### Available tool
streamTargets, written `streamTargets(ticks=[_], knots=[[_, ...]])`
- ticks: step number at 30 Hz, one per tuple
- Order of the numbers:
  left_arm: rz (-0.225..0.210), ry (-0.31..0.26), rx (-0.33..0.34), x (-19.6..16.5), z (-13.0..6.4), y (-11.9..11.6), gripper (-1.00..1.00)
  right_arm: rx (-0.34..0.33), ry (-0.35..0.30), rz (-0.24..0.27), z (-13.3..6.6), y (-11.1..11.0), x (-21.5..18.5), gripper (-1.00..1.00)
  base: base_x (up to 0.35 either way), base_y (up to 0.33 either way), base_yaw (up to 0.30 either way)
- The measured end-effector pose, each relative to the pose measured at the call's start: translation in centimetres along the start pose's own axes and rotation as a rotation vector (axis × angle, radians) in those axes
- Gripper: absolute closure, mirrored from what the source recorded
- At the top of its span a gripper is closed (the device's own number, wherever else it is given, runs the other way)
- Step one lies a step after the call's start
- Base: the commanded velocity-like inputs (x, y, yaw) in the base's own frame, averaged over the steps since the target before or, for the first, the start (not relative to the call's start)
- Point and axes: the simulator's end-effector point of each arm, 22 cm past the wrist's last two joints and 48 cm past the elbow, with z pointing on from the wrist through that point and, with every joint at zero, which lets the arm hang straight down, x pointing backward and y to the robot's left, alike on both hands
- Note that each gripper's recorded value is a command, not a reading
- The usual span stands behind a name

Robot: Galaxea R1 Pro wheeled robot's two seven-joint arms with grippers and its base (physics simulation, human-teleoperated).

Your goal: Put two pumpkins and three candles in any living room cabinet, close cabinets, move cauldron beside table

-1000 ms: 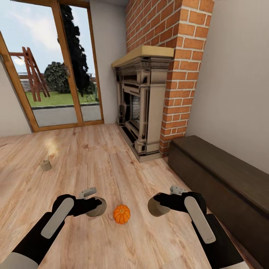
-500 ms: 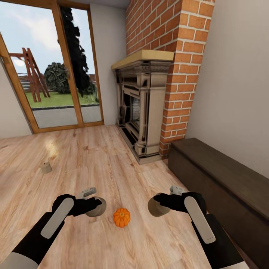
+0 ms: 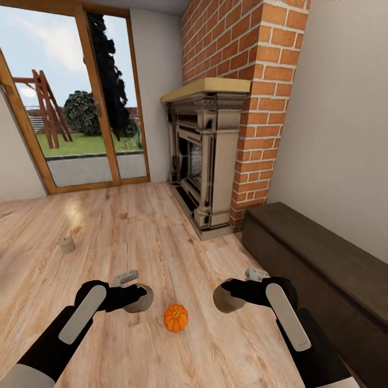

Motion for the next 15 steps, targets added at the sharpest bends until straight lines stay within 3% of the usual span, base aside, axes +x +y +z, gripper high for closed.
streamTargets(ticks=[15], knots=[[-0.001,0.004,-0.004,-2.0,-2.2,-0.8,1.00,0.000,0.004,0.002,-1.9,1.1,-2.1,1.00,0.000,0.000,0.000]])
